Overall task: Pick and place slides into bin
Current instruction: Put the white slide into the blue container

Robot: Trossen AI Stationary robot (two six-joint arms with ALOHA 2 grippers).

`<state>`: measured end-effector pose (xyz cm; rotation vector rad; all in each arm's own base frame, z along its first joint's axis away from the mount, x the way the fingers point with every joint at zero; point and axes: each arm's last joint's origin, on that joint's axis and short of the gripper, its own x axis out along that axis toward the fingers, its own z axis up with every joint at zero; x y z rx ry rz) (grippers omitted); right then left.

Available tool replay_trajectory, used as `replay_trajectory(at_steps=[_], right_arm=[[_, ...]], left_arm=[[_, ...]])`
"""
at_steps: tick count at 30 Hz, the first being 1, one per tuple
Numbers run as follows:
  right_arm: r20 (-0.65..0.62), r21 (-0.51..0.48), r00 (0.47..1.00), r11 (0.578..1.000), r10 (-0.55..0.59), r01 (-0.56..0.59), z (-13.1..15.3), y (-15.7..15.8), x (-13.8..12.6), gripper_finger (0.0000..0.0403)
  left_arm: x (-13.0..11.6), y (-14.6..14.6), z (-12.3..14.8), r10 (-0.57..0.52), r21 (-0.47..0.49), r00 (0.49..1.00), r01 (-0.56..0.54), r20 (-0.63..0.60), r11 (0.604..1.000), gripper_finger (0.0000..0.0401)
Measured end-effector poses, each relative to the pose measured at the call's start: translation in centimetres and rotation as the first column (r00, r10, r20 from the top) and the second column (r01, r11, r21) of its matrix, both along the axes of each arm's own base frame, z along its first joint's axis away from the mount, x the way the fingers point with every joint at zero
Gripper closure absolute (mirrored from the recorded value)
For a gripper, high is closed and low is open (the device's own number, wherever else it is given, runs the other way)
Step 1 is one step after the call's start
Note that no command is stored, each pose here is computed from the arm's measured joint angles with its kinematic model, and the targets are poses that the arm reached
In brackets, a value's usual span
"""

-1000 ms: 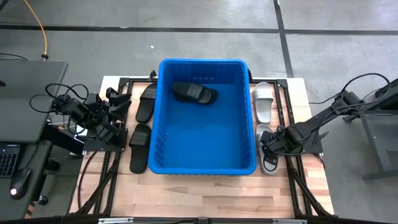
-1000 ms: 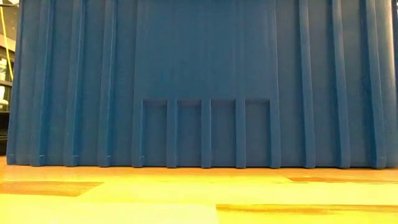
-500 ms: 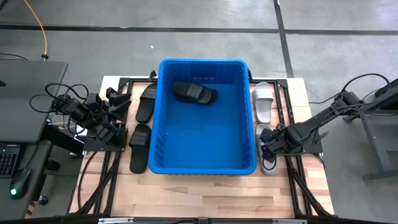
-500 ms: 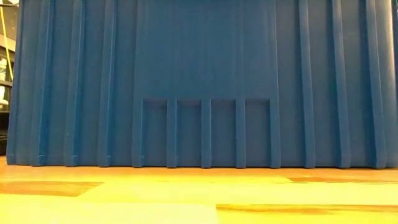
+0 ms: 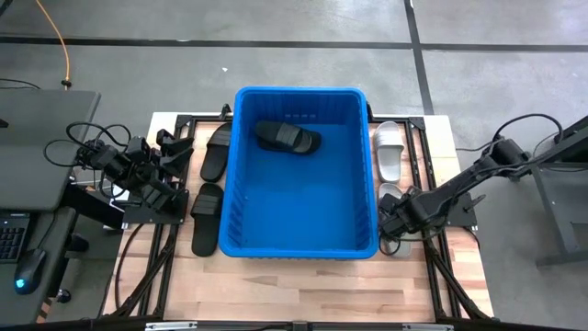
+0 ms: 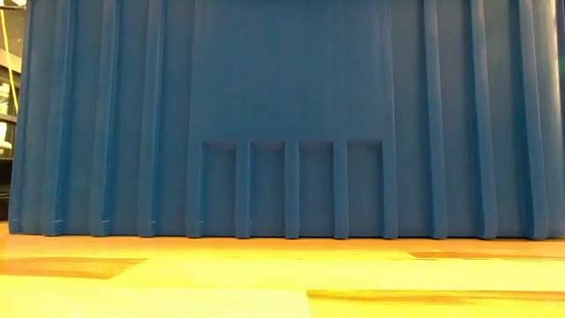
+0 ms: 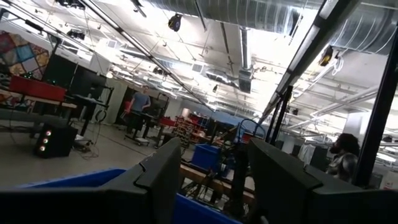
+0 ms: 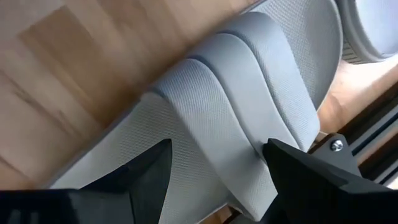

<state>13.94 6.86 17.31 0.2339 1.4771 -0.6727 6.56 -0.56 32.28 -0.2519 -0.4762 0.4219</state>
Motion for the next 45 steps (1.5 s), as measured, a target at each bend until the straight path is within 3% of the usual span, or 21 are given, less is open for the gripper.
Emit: replay_trajectory(at_steps=[6,9,12,14,26,30,36,45], right_arm=[[-0.020,-0.042,0.999,0.998,-0.041,0.040,-0.5,0.1,0.2,0.0175],[-0.026,-0.039,0.999,0.999,-0.037,0.036,-0.5,0.1,0.2,0.0247],[-0.051,-0.005,0.999,1.000,-0.010,0.010,-0.5,0.2,0.2,0.0358],[-0.076,0.024,0.997,1.000,0.017,-0.015,-0.5,0.2,0.2,0.0386],[-0.153,0.066,0.987,0.996,-0.051,0.061,1.6,0.2,0.5,0.0402],[-0.153,0.068,0.988,0.997,-0.031,0.042,2.4,0.9,0.3,0.0402],[-0.108,0.154,0.994,0.988,0.017,0.000,3.5,2.2,0.7,0.0402],[-0.141,0.152,0.990,0.988,0.010,0.011,7.8,3.4,0.3,0.0403]], left_arm=[[0.0,0.0,0.0,-0.003,-0.007,1.000,0.003,0.004,1.000,0.0222],[0.0,0.0,0.0,-0.004,-0.008,1.000,0.004,0.004,1.000,0.0222],[0.0,0.0,0.0,-0.004,-0.008,1.000,0.004,0.004,1.000,0.0222],[0.0,0.0,0.0,-0.004,-0.008,1.000,0.004,0.004,1.000,0.0222],[0.1,0.0,-0.1,-0.003,-0.003,1.000,0.003,-0.007,1.000,0.0222],[0.1,0.0,-0.1,0.008,-0.006,1.000,-0.008,-0.013,1.000,0.0222],[0.1,0.0,-0.3,0.021,-0.002,0.999,-0.021,-0.036,1.000,0.0222],[0.2,0.0,-0.3,0.019,-0.003,0.999,-0.020,-0.039,1.000,0.0222]])
